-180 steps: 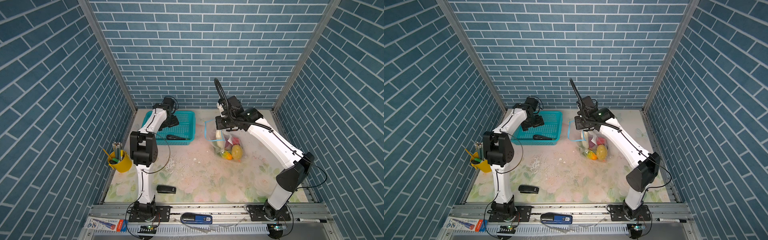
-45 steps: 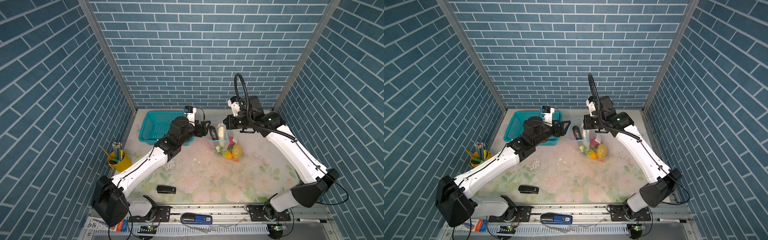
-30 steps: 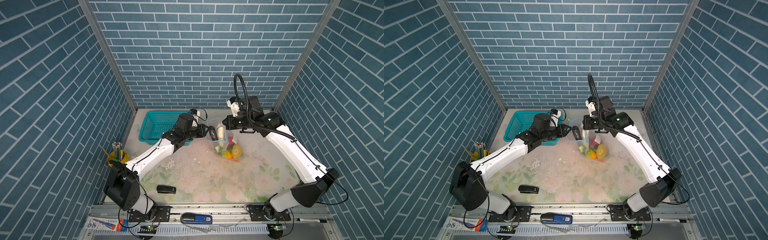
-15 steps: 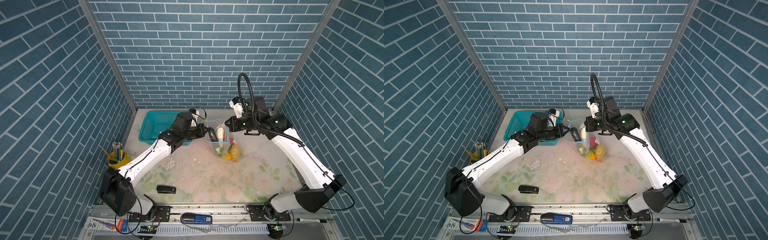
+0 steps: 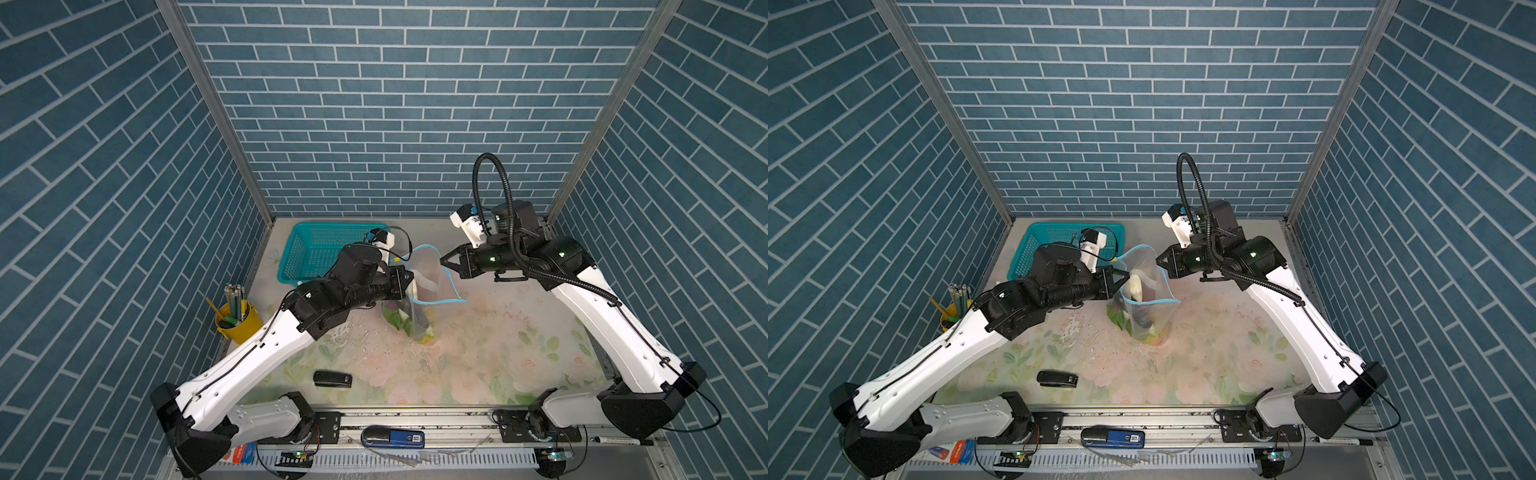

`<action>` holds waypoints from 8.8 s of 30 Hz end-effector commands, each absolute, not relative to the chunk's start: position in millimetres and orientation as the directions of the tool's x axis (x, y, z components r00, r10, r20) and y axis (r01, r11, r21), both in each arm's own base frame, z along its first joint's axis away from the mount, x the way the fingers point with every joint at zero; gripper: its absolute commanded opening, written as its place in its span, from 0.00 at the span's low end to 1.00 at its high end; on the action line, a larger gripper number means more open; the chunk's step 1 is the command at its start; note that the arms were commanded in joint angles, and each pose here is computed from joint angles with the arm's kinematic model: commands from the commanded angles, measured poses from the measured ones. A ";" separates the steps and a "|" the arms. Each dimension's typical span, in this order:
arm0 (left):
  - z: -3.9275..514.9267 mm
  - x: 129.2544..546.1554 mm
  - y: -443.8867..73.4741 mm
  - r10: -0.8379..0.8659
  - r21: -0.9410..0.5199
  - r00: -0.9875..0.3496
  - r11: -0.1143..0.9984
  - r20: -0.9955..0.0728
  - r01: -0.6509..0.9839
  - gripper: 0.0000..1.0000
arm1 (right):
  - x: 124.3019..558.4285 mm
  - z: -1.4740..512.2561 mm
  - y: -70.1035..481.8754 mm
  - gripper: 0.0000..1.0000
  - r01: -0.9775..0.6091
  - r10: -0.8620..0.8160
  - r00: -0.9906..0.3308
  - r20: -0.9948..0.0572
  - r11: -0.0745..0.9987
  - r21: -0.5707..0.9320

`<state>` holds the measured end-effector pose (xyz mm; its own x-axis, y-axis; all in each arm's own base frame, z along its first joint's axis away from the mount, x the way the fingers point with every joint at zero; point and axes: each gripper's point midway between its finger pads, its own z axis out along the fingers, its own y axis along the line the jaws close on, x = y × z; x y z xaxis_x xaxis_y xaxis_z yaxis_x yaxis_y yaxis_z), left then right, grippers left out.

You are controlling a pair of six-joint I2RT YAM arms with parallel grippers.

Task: Place the food in the zip-top bag and seal the zipper

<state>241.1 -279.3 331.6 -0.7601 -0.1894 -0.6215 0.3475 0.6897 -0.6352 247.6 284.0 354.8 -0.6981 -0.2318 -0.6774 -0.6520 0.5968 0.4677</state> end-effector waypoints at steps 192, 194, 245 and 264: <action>345.8 216.5 -240.6 0.073 0.047 0.036 0.156 -0.997 0.987 0.00 | 180.7 357.1 383.9 0.27 -0.898 -0.447 0.346 -0.825 -0.412 -0.154; 346.8 217.0 -240.1 0.070 0.048 0.037 0.163 -0.997 0.985 0.00 | 180.8 356.6 383.2 0.21 -0.898 -0.452 0.348 -0.821 -0.411 -0.154; 319.3 225.0 -209.0 0.169 0.060 0.002 0.339 -0.986 0.939 0.16 | 222.4 340.5 355.0 0.05 -0.961 -0.623 0.272 -0.734 -0.212 -0.176; 337.9 232.9 -209.9 0.141 0.043 -0.009 0.365 -0.990 0.930 0.60 | 223.6 341.3 359.7 0.04 -0.968 -0.614 0.244 -0.750 -0.198 -0.153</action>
